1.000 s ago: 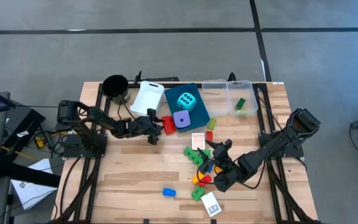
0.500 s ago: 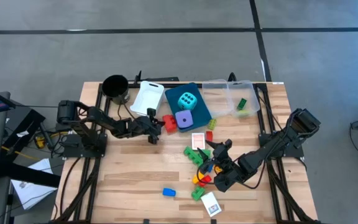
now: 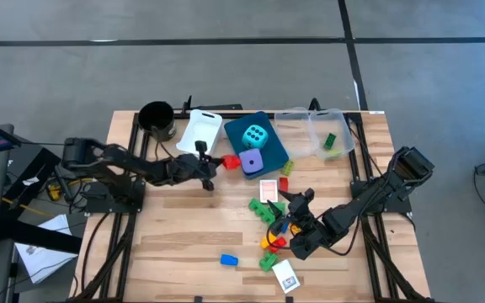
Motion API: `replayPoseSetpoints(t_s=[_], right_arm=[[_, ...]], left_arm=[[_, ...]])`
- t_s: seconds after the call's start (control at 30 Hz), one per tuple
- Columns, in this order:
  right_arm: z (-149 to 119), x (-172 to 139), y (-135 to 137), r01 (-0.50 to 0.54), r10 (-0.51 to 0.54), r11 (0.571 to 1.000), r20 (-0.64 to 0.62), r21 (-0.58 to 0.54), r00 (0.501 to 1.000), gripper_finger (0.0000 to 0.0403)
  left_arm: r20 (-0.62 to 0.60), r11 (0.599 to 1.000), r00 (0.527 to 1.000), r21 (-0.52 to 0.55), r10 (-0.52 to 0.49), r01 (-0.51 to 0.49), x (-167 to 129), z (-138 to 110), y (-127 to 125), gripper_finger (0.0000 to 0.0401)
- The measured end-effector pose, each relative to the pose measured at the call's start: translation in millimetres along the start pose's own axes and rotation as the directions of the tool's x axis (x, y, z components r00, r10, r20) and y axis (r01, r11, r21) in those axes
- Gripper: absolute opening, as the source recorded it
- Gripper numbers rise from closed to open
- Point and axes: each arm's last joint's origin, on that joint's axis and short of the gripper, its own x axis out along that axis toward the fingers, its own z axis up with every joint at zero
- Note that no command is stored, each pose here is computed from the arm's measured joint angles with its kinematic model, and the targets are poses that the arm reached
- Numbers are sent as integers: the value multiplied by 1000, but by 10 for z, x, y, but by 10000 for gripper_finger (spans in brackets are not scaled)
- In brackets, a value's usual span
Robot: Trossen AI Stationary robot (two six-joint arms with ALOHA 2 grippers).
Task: Pick & Place Toys
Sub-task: Put the top large red game piece into the white bin
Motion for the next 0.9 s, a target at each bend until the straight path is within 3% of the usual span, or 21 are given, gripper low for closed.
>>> replayPoseSetpoints(t_s=[0.2,0.4,0.67,0.9], right_arm=[[-4,0,7,-15,15,1000,-19,5,1000,234],[-2,-1,11,-17,17,1000,-18,10,1000,234],[1,-1,15,-18,19,1000,-17,15,1000,234],[3,-1,16,-19,19,1000,-17,18,1000,234]], left_arm=[[42,990,990,-49,134,-132,-283,202,248,0],[-90,946,946,-61,313,-319,-535,200,481,0],[-250,949,929,-88,273,-303,-589,9,499,8],[-315,929,908,-155,277,-337,-564,-92,547,64]])
